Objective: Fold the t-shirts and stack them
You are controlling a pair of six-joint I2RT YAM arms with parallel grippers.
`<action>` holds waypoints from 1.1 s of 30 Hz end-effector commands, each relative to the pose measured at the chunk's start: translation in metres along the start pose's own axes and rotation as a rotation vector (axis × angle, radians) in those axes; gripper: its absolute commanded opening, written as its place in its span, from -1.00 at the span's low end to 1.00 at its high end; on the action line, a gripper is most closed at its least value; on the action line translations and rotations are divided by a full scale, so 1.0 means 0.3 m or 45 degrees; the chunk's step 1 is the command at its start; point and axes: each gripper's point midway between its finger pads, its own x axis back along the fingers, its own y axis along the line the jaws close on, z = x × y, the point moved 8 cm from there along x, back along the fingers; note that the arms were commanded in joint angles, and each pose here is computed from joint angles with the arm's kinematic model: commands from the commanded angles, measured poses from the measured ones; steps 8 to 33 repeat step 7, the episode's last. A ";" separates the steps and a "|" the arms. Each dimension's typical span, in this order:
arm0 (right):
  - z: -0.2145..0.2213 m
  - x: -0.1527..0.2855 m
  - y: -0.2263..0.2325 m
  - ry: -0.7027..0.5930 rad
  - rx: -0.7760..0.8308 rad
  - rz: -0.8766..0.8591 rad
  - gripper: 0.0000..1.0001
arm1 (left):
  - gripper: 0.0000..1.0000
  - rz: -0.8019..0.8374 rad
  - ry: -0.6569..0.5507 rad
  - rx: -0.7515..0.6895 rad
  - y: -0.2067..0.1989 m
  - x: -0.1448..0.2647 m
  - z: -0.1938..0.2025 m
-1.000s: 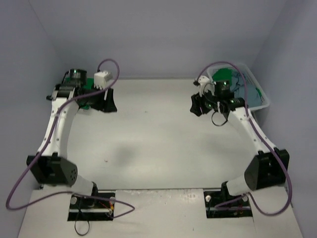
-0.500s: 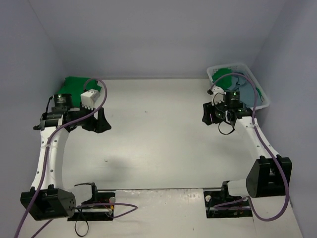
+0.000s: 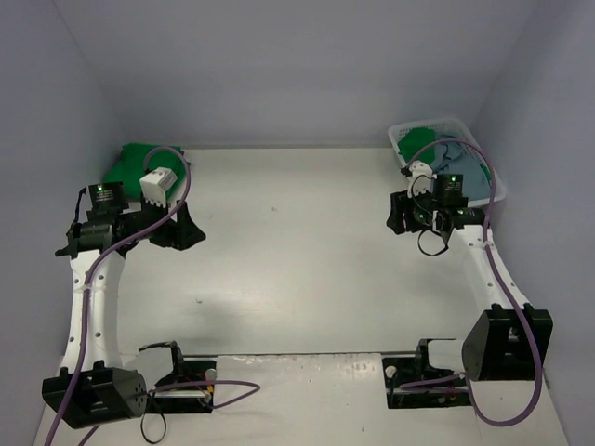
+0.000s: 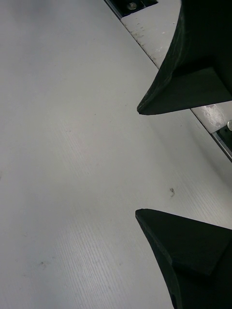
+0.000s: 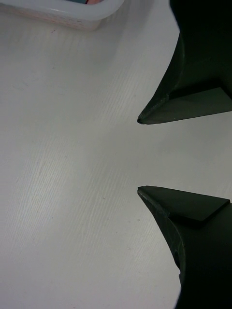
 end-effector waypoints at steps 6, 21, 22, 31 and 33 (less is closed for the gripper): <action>-0.032 0.026 -0.030 -0.096 -0.011 0.032 0.02 | 0.46 0.019 -0.066 -0.040 0.004 -0.001 -0.036; -0.034 0.029 -0.031 -0.100 -0.012 0.034 0.03 | 0.46 0.020 -0.068 -0.040 0.004 -0.002 -0.035; -0.034 0.029 -0.031 -0.100 -0.012 0.034 0.03 | 0.46 0.020 -0.068 -0.040 0.004 -0.002 -0.035; -0.034 0.029 -0.031 -0.100 -0.012 0.034 0.03 | 0.46 0.020 -0.068 -0.040 0.004 -0.002 -0.035; -0.034 0.029 -0.031 -0.100 -0.012 0.034 0.03 | 0.46 0.020 -0.068 -0.040 0.004 -0.002 -0.035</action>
